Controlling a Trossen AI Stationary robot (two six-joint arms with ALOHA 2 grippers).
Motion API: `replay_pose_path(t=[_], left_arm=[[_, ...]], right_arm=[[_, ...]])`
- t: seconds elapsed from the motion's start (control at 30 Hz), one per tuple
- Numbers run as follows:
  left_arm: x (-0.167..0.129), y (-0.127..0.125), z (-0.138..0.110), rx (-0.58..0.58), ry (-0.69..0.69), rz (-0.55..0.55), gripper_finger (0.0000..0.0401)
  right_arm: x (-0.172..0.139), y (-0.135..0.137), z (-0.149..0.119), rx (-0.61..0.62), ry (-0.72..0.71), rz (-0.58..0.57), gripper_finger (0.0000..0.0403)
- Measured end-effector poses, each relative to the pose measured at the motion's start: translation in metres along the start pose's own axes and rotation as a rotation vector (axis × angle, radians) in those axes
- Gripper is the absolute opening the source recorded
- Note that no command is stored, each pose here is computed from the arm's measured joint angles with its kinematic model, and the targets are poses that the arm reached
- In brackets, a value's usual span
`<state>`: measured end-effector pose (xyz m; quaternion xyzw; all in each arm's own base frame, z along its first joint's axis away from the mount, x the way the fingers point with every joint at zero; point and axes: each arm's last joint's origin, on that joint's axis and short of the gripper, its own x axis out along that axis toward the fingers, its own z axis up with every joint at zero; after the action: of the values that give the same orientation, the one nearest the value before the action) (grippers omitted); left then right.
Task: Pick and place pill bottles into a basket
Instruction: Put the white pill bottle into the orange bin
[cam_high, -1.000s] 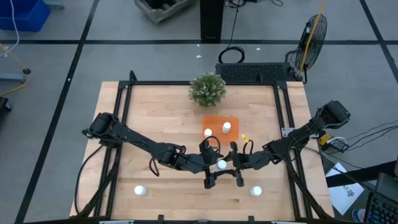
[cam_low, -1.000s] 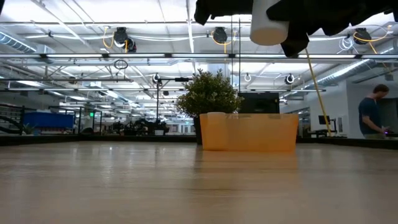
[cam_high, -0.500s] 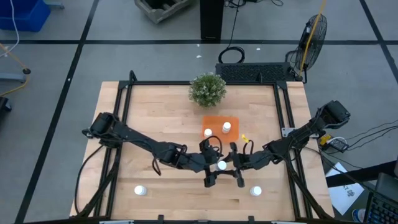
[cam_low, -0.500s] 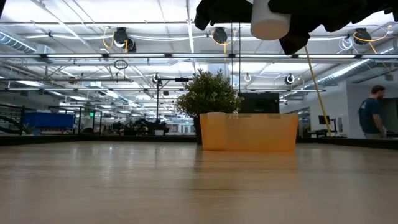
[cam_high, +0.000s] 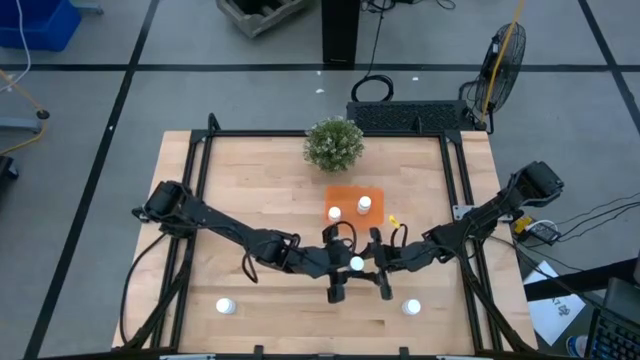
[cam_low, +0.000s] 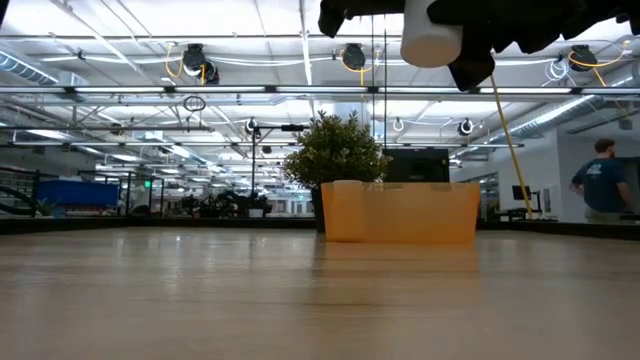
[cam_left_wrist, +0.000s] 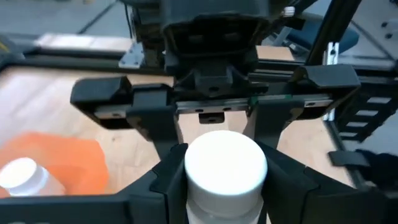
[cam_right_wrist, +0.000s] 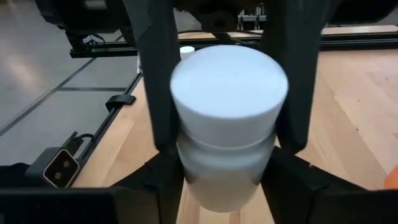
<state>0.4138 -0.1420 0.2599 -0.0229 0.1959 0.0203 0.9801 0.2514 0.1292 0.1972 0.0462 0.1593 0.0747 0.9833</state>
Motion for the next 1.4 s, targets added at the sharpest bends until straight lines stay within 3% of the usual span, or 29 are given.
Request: replay_pose_path(t=[0.23, 0.47, 0.63, 0.9, 1.13, 1.4], left_arm=[[-0.001, -0.002, 0.004, 0.063, -0.041, 0.023, 0.0163], [-0.003, 0.009, 0.004, 0.118, -0.005, 0.129, 0.0173], [0.0, 0.033, 0.013, 0.13, -0.028, 0.263, 0.0165], [0.012, 0.086, 0.021, 0.057, -0.027, 0.279, 0.0169], [0.018, 0.133, 0.024, -0.016, -0.027, 0.366, 0.0164], [0.025, 0.182, -0.013, -0.142, -0.087, 0.323, 0.0164]], right_arm=[[0.0, -0.002, -0.002, -0.015, 0.013, -0.05, 0.0236], [-0.004, 0.003, -0.014, 0.051, 0.075, -0.05, 0.024], [-0.013, 0.008, -0.033, 0.037, 0.092, -0.111, 0.0227], [-0.036, 0.009, -0.053, 0.0, 0.06, -0.227, 0.0207], [-0.059, 0.011, -0.048, 0.037, -0.006, -0.175, 0.0194], [-0.077, 0.007, -0.046, 0.031, -0.061, -0.175, 0.0185]])
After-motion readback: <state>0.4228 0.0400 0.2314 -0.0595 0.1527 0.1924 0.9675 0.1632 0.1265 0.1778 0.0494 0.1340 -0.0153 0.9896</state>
